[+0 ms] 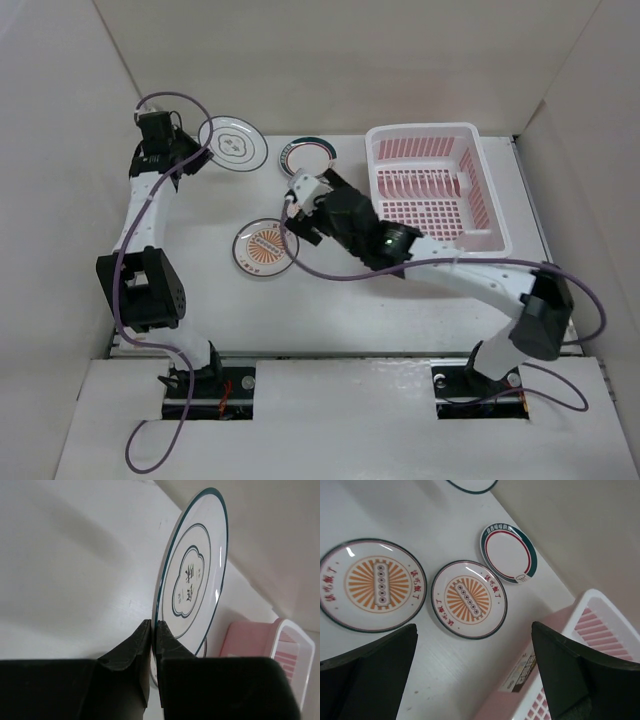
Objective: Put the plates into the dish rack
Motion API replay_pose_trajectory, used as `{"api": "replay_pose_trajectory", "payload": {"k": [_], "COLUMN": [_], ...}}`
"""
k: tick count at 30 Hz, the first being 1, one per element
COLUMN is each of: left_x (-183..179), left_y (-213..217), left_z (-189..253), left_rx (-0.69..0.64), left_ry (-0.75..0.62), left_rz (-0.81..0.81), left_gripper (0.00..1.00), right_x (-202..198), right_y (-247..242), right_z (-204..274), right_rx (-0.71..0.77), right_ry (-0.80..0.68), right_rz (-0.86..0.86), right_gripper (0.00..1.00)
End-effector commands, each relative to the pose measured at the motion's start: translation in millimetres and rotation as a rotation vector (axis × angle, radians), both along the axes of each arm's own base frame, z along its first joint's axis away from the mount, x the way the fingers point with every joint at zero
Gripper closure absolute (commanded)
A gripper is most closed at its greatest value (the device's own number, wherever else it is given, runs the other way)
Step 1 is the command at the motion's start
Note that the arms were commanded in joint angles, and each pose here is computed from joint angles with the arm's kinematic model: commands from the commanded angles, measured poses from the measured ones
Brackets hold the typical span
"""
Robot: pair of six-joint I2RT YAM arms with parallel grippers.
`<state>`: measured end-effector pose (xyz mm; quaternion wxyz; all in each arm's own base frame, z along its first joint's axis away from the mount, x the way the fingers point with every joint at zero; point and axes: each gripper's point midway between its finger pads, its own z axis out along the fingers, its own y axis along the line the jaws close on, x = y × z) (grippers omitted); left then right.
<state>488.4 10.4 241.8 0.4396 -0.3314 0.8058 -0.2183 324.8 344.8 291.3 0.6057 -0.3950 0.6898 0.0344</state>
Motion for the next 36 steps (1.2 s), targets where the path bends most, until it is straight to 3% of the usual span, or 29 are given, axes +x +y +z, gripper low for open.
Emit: {"api": "replay_pose_trajectory", "payload": {"k": [1, 5, 9, 17, 23, 31, 36], "left_x": [-18.1, -30.1, -46.2, -63.1, -70.7, -83.9, -92.3], "left_y": [-9.2, -27.0, -50.8, -86.7, -97.5, -107.0, -110.1], "left_z": [26.4, 39.0, 46.6, 55.2, 66.9, 83.3, 91.4], "left_rx": [0.086, 0.088, 0.002, -0.113, -0.124, -0.147, -0.155], "left_ry": [0.043, 0.037, 0.031, 0.013, -0.012, -0.041, -0.06], "left_rz": [0.001, -0.035, -0.085, -0.189, -0.216, -0.254, -0.274], "left_gripper": [1.0, 1.0, 1.0, 1.0, 1.0, 1.0, 1.0], "right_x": [26.5, 29.3, 34.7, 39.1, 36.3, 61.4, 78.5], "right_y": [21.6, 51.9, 67.4, 100.1, 119.1, 114.3, 105.4], "right_z": [20.2, 19.4, 28.3, 23.3, 19.5, 25.8, 20.2], "right_rx": [-0.034, -0.053, -0.045, -0.076, -0.088, -0.087, -0.099], "right_ry": [-0.192, -0.302, -0.366, -0.398, -0.394, -0.399, -0.393], "right_rz": [-0.055, -0.045, -0.013, 0.089, 0.173, 0.122, 0.092], "right_gripper": [0.0, 0.0, 0.0, 0.0, 0.0, 0.0, 0.11]}}
